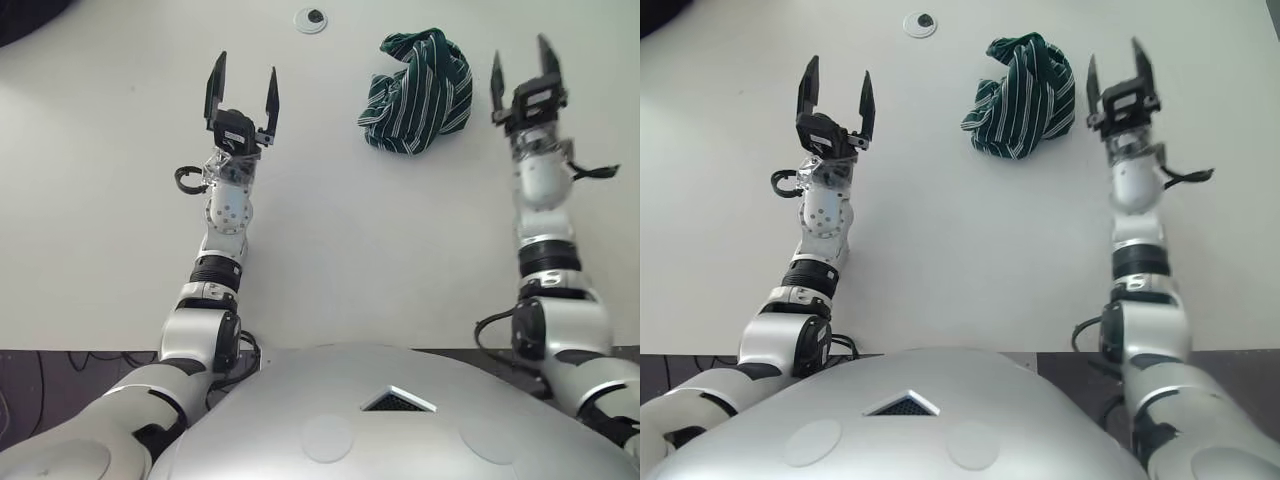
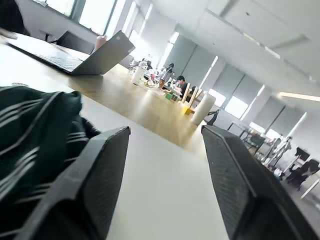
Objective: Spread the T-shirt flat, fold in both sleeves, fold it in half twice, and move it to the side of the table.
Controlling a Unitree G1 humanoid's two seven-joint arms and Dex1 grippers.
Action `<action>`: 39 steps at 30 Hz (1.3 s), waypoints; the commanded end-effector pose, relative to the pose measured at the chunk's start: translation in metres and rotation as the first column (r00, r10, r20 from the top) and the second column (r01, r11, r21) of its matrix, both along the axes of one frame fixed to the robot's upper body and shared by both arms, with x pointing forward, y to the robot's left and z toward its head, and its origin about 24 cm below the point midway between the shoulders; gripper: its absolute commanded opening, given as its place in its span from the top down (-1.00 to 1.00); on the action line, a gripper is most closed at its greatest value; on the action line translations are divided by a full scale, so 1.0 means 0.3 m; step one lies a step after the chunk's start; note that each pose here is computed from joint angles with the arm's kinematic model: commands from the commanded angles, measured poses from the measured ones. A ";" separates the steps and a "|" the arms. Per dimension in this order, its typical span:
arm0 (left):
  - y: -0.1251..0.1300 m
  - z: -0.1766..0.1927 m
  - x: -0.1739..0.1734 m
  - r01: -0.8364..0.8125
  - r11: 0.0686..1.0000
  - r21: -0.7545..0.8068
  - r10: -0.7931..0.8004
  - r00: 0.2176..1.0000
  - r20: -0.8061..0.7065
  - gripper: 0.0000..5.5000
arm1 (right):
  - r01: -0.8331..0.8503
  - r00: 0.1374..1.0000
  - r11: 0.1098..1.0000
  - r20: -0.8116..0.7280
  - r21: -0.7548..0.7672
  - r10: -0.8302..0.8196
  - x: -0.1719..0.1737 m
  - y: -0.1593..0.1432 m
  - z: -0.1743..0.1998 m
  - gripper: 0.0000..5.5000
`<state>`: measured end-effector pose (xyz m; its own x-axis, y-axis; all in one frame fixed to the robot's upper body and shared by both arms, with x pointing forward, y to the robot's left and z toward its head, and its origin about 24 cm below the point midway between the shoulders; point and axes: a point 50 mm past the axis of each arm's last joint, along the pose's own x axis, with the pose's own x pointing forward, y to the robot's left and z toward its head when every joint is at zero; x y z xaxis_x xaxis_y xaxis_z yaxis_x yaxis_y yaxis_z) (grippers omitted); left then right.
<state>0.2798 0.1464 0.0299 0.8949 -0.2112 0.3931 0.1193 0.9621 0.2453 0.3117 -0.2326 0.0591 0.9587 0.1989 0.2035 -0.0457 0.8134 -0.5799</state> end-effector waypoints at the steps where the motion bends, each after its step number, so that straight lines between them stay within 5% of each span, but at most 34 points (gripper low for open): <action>1: -0.034 -0.011 -0.007 0.033 0.999 -0.011 -0.033 0.999 -0.006 -0.21 | -0.024 0.963 0.993 -0.270 -0.117 -0.008 0.057 -0.002 -0.076 0.04; 10: -0.066 -0.009 -0.008 0.060 0.998 -0.006 -0.060 0.998 0.003 -0.21 | -0.224 0.836 0.938 -0.546 -0.266 0.045 0.044 0.009 -0.170 0.04; 13: -0.071 -0.006 -0.005 0.068 0.998 -0.003 -0.068 0.998 0.004 -0.21 | -0.499 0.696 0.805 -0.702 -0.321 0.151 -0.026 0.010 -0.213 0.04; 17: -0.075 0.002 -0.006 0.082 0.997 -0.002 -0.082 0.997 0.012 -0.21 | -0.779 0.464 0.602 -0.805 -0.174 0.368 -0.153 0.055 -0.133 0.04; 21: -0.129 0.068 -0.116 0.422 0.903 0.083 -0.426 0.904 0.040 -0.21 | -0.832 0.251 0.531 -0.747 0.159 0.616 -0.330 0.177 0.006 0.04; 24: -0.083 0.126 -0.209 0.557 0.829 0.055 -0.559 0.828 0.035 -0.21 | -0.767 0.198 0.526 -0.645 0.367 0.738 -0.376 0.227 0.077 0.04; 28: -0.046 0.152 -0.293 0.666 0.743 0.066 -0.663 0.746 -0.064 -0.21 | -0.623 0.288 0.629 -0.610 0.466 0.738 -0.338 0.209 0.116 0.04; 32: -0.041 0.181 -0.406 0.787 0.614 0.053 -0.776 0.615 -0.142 -0.21 | -0.558 0.460 0.751 -0.621 0.353 0.634 -0.280 0.131 0.158 0.04; 39: -0.027 0.146 -0.474 0.840 0.535 0.094 -0.781 0.534 -0.324 -0.21 | -0.640 0.558 0.753 -0.581 0.152 0.592 -0.267 0.125 0.199 0.04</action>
